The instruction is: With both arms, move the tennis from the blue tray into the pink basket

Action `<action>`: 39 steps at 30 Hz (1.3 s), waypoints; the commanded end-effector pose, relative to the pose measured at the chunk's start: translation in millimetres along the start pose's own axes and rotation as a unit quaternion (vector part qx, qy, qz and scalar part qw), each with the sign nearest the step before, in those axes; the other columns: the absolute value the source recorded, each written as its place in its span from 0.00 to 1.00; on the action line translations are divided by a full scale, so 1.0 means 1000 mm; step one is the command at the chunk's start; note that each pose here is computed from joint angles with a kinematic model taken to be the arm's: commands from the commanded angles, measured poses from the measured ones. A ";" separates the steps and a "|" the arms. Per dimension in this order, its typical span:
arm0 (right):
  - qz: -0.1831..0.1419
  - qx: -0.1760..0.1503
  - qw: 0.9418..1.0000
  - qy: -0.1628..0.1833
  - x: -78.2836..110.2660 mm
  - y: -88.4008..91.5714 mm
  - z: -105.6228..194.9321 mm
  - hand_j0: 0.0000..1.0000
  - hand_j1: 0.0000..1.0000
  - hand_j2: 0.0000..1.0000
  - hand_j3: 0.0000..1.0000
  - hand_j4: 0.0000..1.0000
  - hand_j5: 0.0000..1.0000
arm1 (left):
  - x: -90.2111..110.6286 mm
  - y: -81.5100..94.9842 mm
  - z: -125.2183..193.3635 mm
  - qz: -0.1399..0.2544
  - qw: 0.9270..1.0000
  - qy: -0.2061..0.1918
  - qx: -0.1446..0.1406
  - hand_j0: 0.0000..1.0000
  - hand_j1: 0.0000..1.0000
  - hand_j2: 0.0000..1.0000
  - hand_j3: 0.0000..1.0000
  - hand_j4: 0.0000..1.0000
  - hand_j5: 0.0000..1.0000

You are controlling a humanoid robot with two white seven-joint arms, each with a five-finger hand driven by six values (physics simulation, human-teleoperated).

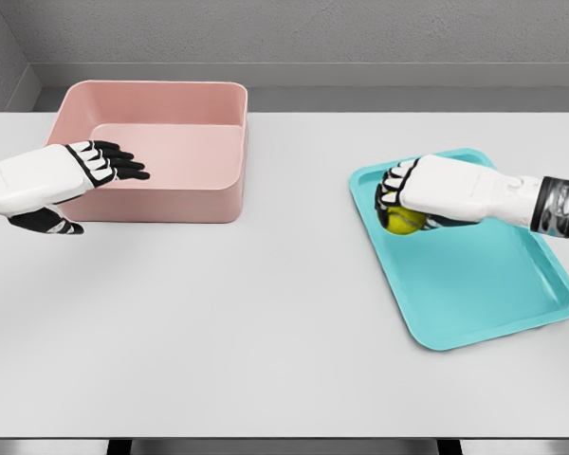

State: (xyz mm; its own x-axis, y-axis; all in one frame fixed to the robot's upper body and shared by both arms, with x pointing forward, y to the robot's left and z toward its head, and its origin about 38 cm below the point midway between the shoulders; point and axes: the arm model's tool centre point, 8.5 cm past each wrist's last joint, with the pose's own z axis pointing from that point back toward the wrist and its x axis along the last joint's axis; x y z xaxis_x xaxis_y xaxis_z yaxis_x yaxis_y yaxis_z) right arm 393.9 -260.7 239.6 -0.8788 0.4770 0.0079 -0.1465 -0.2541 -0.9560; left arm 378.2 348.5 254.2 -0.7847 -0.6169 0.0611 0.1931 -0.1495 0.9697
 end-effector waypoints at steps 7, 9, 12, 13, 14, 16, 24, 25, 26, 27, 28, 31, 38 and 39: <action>0.004 -0.011 0.998 -0.062 0.029 -0.007 -0.051 0.34 0.34 0.34 0.34 0.34 0.34 | 0.000 0.000 0.001 0.002 1.000 0.001 0.000 1.00 1.00 1.00 1.00 1.00 1.00; 0.007 -0.011 0.997 -0.077 0.037 -0.007 -0.062 0.34 0.34 0.34 0.34 0.34 0.34 | 0.000 0.000 0.000 0.002 1.000 0.001 0.001 1.00 1.00 1.00 1.00 1.00 1.00; 0.010 -0.006 0.995 -0.097 0.051 -0.005 -0.082 0.34 0.34 0.34 0.34 0.34 0.34 | 0.000 0.000 0.001 0.002 1.000 0.001 0.000 1.00 1.00 1.00 1.00 1.00 1.00; 0.011 -0.008 0.995 -0.104 0.056 -0.004 -0.090 0.34 0.34 0.34 0.34 0.34 0.34 | 0.000 0.000 0.001 0.002 1.000 0.001 0.000 1.00 1.00 1.00 1.00 1.00 1.00; 0.015 -0.005 0.994 -0.110 0.062 -0.003 -0.098 0.34 0.34 0.34 0.34 0.34 0.34 | 0.000 0.000 0.001 0.002 1.000 0.001 0.000 1.00 1.00 1.00 1.00 1.00 1.00; 0.023 -0.010 0.992 -0.120 0.069 -0.011 -0.111 0.34 0.34 0.34 0.34 0.34 0.34 | 0.000 0.000 0.001 0.002 1.000 0.001 0.000 1.00 1.00 1.00 1.00 1.00 1.00; 0.014 0.005 0.992 -0.124 0.069 -0.002 -0.138 0.35 0.35 0.35 0.35 0.35 0.35 | 0.000 0.000 0.000 0.002 1.000 0.001 0.001 1.00 1.00 1.00 1.00 1.00 1.00; 0.008 0.009 0.993 -0.120 0.066 0.002 -0.140 0.35 0.35 0.35 0.35 0.35 0.35 | 0.000 0.000 0.000 0.002 1.000 0.001 0.001 1.00 1.00 1.00 1.00 1.00 1.00; 0.004 0.010 0.993 -0.119 0.064 0.002 -0.144 0.35 0.35 0.35 0.35 0.35 0.35 | 0.000 0.000 0.001 0.002 1.000 0.001 0.000 1.00 1.00 1.00 1.00 1.00 1.00; 0.001 0.018 0.993 -0.119 0.065 0.008 -0.148 0.35 0.35 0.35 0.35 0.35 0.35 | 0.000 0.000 0.000 0.002 1.000 0.001 0.001 1.00 1.00 1.00 1.00 1.00 1.00; -0.001 0.021 0.993 -0.119 0.065 0.011 -0.152 0.35 0.35 0.35 0.35 0.35 0.35 | 0.000 0.000 0.000 0.002 1.000 0.001 0.001 1.00 1.00 1.00 1.00 1.00 1.00; -0.001 0.030 0.992 -0.123 0.069 0.017 -0.158 0.35 0.35 0.35 0.35 0.35 0.35 | 0.000 0.000 0.001 0.002 1.000 0.000 0.001 1.00 1.00 1.00 1.00 1.00 1.00; -0.005 0.044 0.992 -0.121 0.069 0.026 -0.166 0.36 0.36 0.36 0.36 0.36 0.36 | 0.002 0.001 0.000 0.001 1.000 -0.002 0.002 1.00 1.00 1.00 1.00 1.00 1.00; -0.005 0.044 0.992 -0.120 0.068 0.026 -0.165 0.37 0.37 0.37 0.37 0.37 0.37 | 0.002 0.001 0.000 0.001 1.000 -0.002 0.002 1.00 1.00 1.00 1.00 1.00 1.00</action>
State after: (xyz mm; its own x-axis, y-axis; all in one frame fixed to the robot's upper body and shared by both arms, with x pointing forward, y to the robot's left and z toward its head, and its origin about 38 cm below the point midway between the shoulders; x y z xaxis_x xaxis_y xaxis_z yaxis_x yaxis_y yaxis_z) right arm 404.5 -96.0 167.3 -0.9598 0.2652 0.0915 -0.1799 -0.3316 -0.9261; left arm 377.4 347.2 254.2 -0.7874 -0.6136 0.0599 0.1918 -0.1514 0.9697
